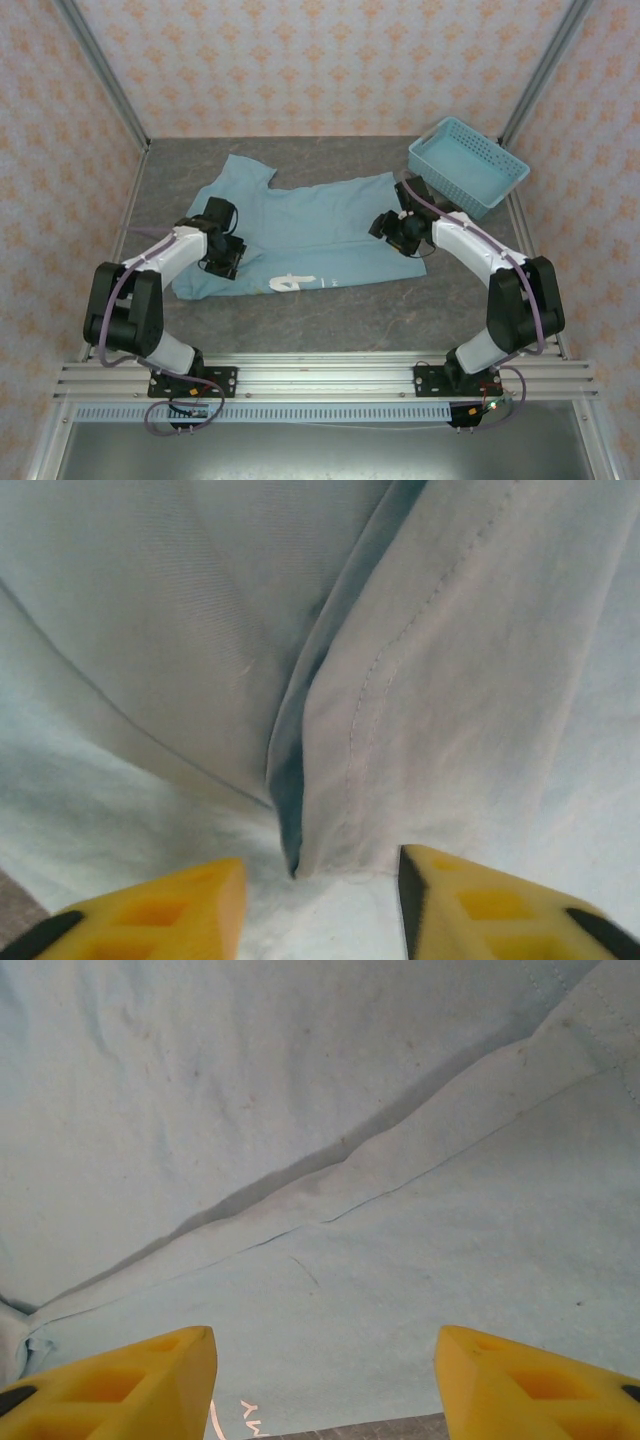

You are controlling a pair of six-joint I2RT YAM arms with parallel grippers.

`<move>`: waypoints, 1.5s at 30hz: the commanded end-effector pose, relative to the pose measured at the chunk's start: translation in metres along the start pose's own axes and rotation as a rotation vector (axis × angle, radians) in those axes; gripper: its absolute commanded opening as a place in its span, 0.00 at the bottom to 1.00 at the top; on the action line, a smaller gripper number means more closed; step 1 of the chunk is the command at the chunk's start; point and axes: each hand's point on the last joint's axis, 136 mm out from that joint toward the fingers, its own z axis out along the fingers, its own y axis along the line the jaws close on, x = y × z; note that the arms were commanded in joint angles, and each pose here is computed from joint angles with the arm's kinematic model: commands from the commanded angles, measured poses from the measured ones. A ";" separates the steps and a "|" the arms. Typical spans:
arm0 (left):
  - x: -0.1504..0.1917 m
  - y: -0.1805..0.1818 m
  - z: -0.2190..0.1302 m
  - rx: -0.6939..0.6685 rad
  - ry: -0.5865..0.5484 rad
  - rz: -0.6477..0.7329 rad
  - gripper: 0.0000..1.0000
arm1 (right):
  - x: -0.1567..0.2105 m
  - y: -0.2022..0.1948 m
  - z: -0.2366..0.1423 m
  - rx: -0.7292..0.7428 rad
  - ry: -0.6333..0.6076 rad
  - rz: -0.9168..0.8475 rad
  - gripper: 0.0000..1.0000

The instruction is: Fold and stack the t-shirts

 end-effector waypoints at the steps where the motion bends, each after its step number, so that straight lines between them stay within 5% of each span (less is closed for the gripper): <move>1: -0.012 -0.014 -0.001 0.014 -0.069 -0.007 0.23 | 0.002 0.004 -0.008 -0.030 -0.015 -0.017 0.59; 4: -0.018 -0.031 -0.012 0.040 -0.106 0.039 0.00 | 0.000 0.007 -0.012 -0.037 -0.031 -0.017 0.59; 10: -0.016 -0.066 -0.035 0.000 -0.157 0.242 0.00 | -0.009 0.006 -0.016 -0.023 -0.051 -0.007 0.59; 21: 0.007 -0.127 -0.016 -0.231 -0.161 0.735 0.00 | -0.012 -0.001 -0.014 -0.008 -0.044 0.026 0.57; 31: 0.024 -0.134 0.001 -0.479 -0.180 1.079 0.00 | -0.010 -0.010 -0.011 0.004 -0.022 0.048 0.56; 32: 0.021 -0.135 -0.003 -0.483 -0.202 1.085 0.09 | -0.009 -0.010 -0.011 0.003 -0.020 0.047 0.56; 35: 0.012 -0.145 -0.026 -0.446 -0.295 1.077 0.62 | -0.008 -0.011 -0.009 0.006 -0.013 0.049 0.56; 38: 0.003 -0.153 -0.053 -0.353 -0.364 1.039 0.65 | -0.008 -0.013 -0.006 0.010 -0.007 0.053 0.57; 45: -0.022 -0.122 -0.035 -0.014 -0.098 0.697 0.63 | -0.009 -0.006 0.000 -0.024 0.004 0.060 0.57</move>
